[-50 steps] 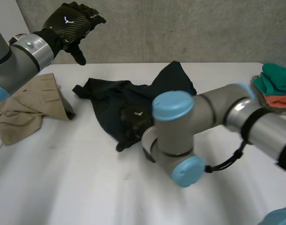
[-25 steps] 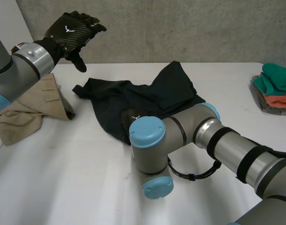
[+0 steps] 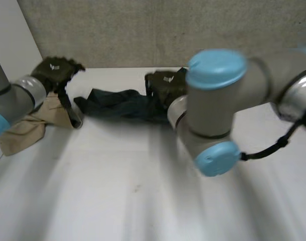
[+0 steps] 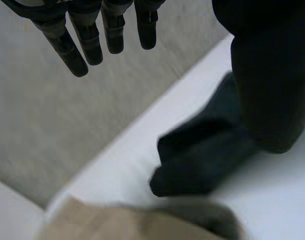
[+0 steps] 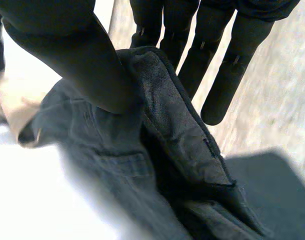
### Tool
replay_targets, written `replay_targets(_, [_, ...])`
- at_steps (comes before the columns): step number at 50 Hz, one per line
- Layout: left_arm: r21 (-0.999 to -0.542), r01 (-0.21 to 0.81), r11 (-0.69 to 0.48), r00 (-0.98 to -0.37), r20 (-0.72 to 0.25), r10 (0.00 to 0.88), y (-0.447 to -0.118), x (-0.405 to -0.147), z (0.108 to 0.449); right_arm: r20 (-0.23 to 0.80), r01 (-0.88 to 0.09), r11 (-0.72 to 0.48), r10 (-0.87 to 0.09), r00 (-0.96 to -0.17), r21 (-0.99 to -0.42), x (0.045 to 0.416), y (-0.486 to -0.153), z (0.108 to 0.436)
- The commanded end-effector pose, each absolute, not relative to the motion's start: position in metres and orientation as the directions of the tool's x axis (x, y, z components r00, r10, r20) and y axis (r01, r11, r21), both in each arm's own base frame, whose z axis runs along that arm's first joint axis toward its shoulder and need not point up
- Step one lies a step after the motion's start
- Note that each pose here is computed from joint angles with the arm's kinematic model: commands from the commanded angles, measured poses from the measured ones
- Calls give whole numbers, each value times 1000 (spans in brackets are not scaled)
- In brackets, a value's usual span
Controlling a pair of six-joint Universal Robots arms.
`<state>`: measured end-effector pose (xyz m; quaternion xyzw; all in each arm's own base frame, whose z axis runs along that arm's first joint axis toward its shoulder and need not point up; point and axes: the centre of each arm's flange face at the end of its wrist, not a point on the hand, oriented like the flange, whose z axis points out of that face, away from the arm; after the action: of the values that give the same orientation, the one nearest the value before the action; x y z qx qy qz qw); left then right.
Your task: Fold the laundry.
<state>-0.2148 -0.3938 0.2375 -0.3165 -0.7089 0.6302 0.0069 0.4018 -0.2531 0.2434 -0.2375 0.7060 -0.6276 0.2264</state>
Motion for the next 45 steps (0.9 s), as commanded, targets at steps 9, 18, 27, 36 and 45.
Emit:
replay_targets(9, [-876,413,248,-771,-191,608,-354,-279,148,-71,107,-16,-650,-756,-994,355,-230,328])
replay_targets(18, [-880,396,261,-793,-185,581,-343,-271,178,-19,44,-29,-580,-814,-999,331,-253,316])
replay_targets(27, [-955,292,48,-786,-211,581,-292,-253,303,166,-126,-116,-460,-872,-985,288,-280,321])
replay_targets(36, [-971,199,-135,-711,-238,662,-225,-258,388,294,-197,-277,-371,-881,-941,261,-284,365])
replay_targets(45, [-970,236,-59,-735,-218,642,-287,-286,361,285,-205,-234,-390,-876,-950,277,-315,338])
